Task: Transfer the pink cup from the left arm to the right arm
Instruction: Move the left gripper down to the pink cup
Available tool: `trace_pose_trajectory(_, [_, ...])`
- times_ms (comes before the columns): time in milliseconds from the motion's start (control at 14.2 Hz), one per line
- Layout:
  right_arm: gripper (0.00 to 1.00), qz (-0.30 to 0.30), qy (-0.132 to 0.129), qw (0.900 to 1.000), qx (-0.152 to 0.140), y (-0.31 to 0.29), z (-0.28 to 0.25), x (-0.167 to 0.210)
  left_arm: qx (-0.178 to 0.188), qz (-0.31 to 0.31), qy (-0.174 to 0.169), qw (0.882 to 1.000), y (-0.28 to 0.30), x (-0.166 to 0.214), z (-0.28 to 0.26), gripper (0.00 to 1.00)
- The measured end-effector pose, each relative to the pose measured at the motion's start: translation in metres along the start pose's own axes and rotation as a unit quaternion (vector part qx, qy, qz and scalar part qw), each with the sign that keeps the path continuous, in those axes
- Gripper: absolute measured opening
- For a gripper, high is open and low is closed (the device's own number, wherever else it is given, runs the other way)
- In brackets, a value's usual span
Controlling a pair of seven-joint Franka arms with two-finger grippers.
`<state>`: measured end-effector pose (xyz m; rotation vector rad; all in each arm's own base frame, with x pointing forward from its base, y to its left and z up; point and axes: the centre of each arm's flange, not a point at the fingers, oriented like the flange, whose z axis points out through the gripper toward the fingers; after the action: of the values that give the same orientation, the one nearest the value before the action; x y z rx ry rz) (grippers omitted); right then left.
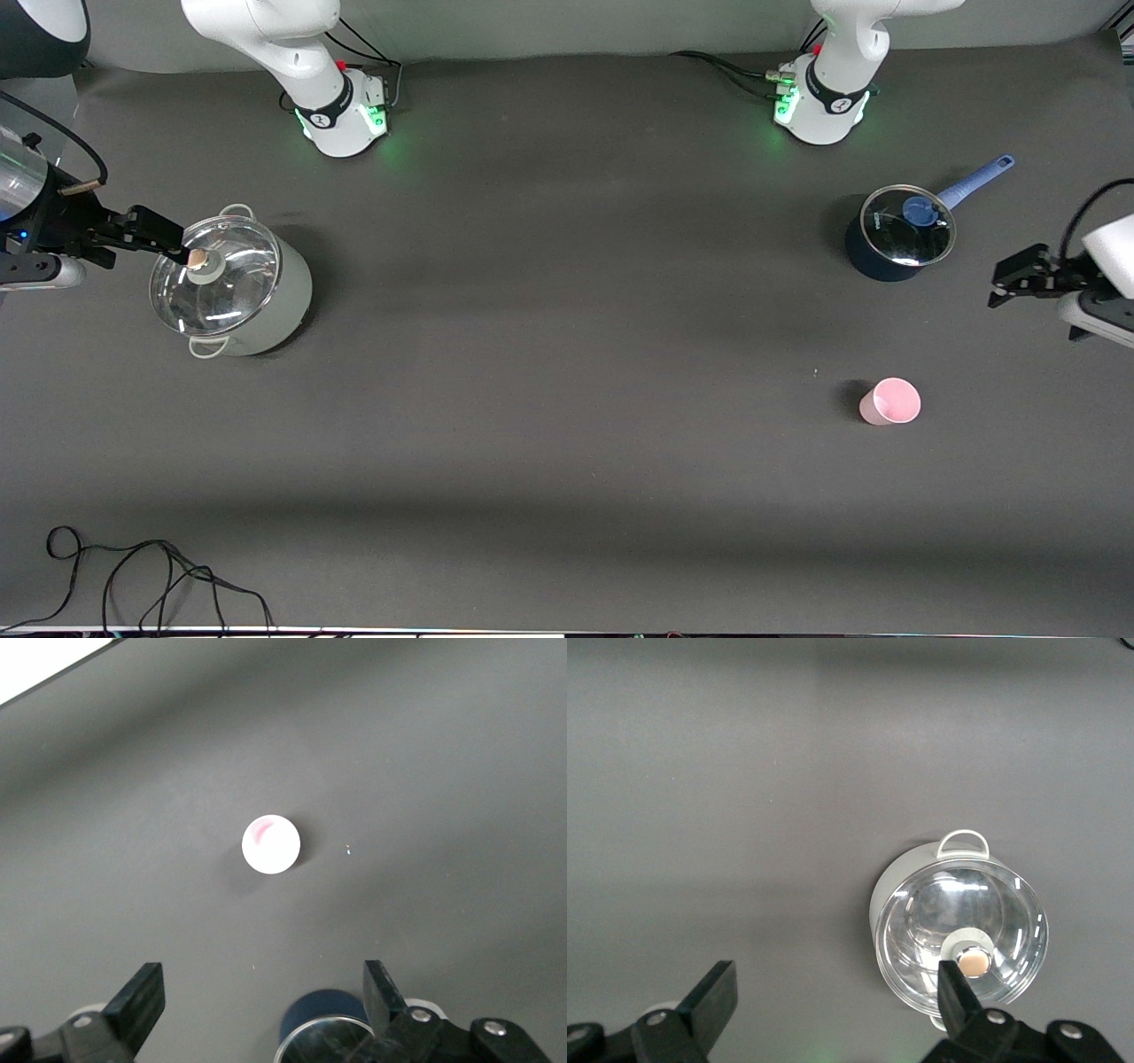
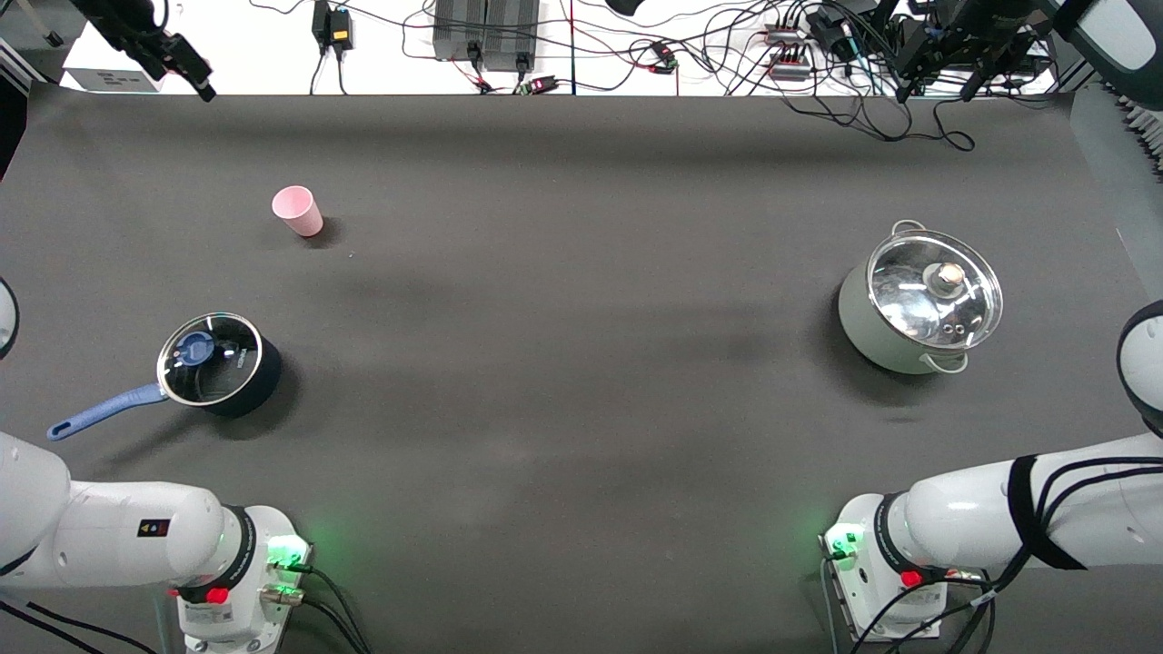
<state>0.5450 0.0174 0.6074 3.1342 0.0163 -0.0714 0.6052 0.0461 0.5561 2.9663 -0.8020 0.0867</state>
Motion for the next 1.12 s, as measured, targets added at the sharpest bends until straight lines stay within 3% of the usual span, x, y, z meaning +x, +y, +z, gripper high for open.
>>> trace_pose_trajectory(281, [1.0, 0.0, -0.001, 1.0, 0.0, 0.0, 0.001, 0.0, -0.086, 0.091, 0.063, 0.99, -0.074, -0.034, 0.044, 1.0])
trace_pose_trajectory(492, [1.0, 0.0, -0.003, 1.0, 0.0, 0.0, 0.001, 0.0, -0.156, 0.158, 0.141, 0.965, -0.136, -0.068, 0.113, 1.0])
trace_pose_trajectory(703, [1.0, 0.0, -0.003, 1.0, 0.0, 0.0, 0.001, 0.0, -0.198, 0.21, 0.216, 0.933, -0.174, -0.096, 0.19, 1.0])
trace_pose_trajectory(844, [1.0, 0.0, -0.003, 1.0, 0.0, 0.0, 0.001, 0.0, -0.216, 0.238, 0.28, 0.905, -0.187, -0.114, 0.244, 1.0])
trace_pose_trajectory(1125, [1.0, 0.0, -0.003, 1.0, 0.0, -0.001, 0.001, 0.0, -0.216, 0.273, 0.397, 0.849, -0.187, -0.155, 0.348, 1.0])
